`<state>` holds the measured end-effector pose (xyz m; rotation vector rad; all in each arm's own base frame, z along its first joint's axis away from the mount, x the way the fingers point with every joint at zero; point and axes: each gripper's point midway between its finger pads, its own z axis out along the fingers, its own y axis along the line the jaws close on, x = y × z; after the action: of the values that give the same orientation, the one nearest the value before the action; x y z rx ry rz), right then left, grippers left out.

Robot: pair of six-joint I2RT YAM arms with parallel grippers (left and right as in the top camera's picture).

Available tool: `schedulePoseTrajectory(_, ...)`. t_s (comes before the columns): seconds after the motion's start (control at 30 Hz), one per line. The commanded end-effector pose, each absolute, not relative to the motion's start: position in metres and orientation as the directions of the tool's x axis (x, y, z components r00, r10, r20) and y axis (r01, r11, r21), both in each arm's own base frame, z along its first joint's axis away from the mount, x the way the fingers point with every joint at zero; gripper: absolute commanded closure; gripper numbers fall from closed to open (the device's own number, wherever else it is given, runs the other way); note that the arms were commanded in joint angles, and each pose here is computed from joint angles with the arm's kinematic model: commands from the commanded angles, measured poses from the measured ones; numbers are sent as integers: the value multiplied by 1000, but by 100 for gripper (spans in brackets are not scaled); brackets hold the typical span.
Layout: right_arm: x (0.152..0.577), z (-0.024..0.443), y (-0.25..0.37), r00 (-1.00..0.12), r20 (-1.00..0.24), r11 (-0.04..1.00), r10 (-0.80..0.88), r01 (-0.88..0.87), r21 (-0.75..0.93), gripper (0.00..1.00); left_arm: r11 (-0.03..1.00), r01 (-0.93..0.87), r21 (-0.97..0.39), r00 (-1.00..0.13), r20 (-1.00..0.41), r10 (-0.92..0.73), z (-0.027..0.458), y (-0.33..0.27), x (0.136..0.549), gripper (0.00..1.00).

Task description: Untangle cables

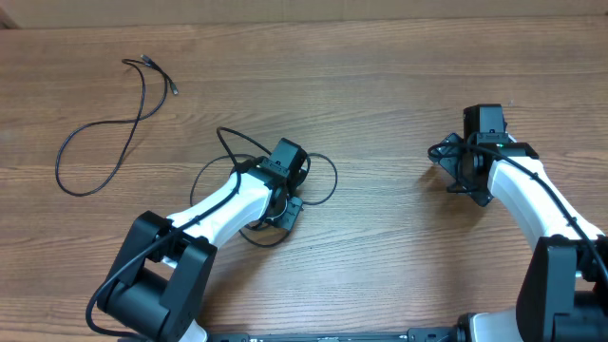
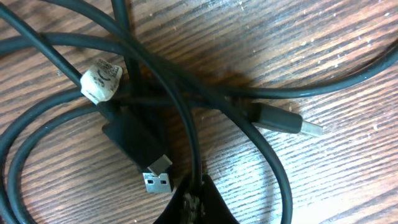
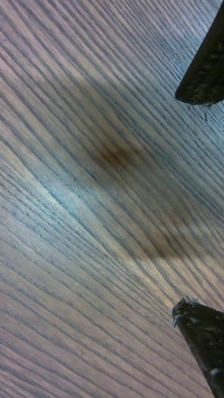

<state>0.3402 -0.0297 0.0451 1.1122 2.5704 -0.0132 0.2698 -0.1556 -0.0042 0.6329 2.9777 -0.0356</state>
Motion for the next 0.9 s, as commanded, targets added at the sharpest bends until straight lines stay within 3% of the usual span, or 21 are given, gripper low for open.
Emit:
schedulePoseTrajectory(0.0, 342, 51, -31, -632, -326, 697, 703, 704, 136, 0, 923, 380, -64, -922, 61, 383, -26, -150, 234, 96)
schedulePoseTrajectory(0.27, 343, 51, -31, -632, -326, 697, 703, 704, 136, 0, 895, 372, -245, -926, -26, 378, 32, -196, 255, 96)
schedulePoseTrajectory(0.57, 342, 51, -31, -632, -326, 697, 703, 704, 136, 0, 843, 453, -292, -867, -365, 340, 166, -218, 288, 96)
schedulePoseTrajectory(0.87, 342, 51, -31, -632, -326, 697, 703, 704, 136, 0, 785, 555, -273, -666, -712, 223, 311, -207, 271, 96)
